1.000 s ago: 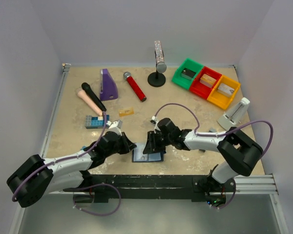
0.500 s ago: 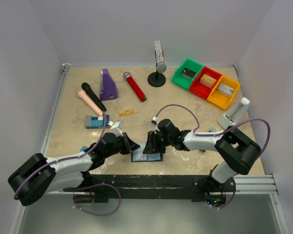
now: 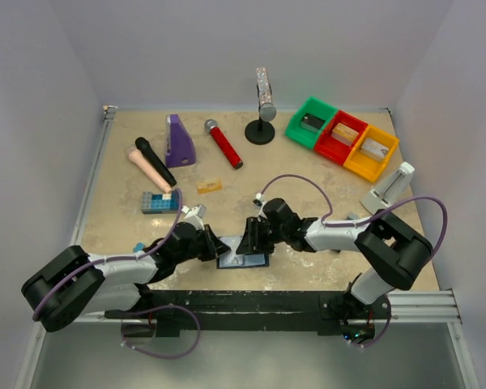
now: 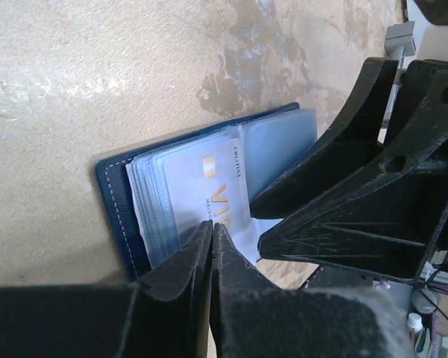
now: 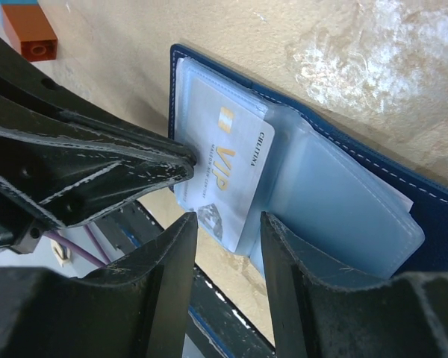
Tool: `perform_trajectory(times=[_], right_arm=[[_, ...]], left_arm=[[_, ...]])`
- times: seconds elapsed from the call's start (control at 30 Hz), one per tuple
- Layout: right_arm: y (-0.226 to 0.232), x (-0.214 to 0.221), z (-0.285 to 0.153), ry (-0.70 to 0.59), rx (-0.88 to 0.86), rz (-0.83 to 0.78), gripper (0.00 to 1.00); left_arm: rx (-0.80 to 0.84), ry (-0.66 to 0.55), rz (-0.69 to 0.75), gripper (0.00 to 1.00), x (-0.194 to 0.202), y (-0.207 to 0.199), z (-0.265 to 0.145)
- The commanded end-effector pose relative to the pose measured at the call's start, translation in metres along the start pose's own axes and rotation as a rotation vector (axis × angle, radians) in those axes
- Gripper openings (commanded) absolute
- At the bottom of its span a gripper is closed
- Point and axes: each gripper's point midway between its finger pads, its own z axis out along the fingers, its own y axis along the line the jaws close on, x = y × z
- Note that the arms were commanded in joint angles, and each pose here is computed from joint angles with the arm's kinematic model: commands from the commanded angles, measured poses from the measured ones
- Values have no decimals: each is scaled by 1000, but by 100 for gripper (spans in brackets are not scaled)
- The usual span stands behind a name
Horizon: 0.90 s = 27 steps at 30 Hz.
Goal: Take the credit cards out of the card holder
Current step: Remove the credit card from the card holder.
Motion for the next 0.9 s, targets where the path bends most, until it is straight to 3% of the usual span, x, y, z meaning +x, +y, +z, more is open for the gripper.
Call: perform_trajectory(times=[0.0, 0.57, 0.67, 0.87], right_arm=[[11, -7, 2, -19, -51, 18, 44], [13, -7, 9, -16, -95, 67, 43], [18, -10, 9, -35, -142, 67, 39], [20, -11, 10, -44, -174, 77, 19]], left_arm=[[-25, -25, -10, 6, -2, 9, 0], [-78, -17, -13, 5, 7, 29, -1], [-77, -20, -13, 5, 7, 29, -1], [-56, -21, -3, 7, 4, 22, 0]])
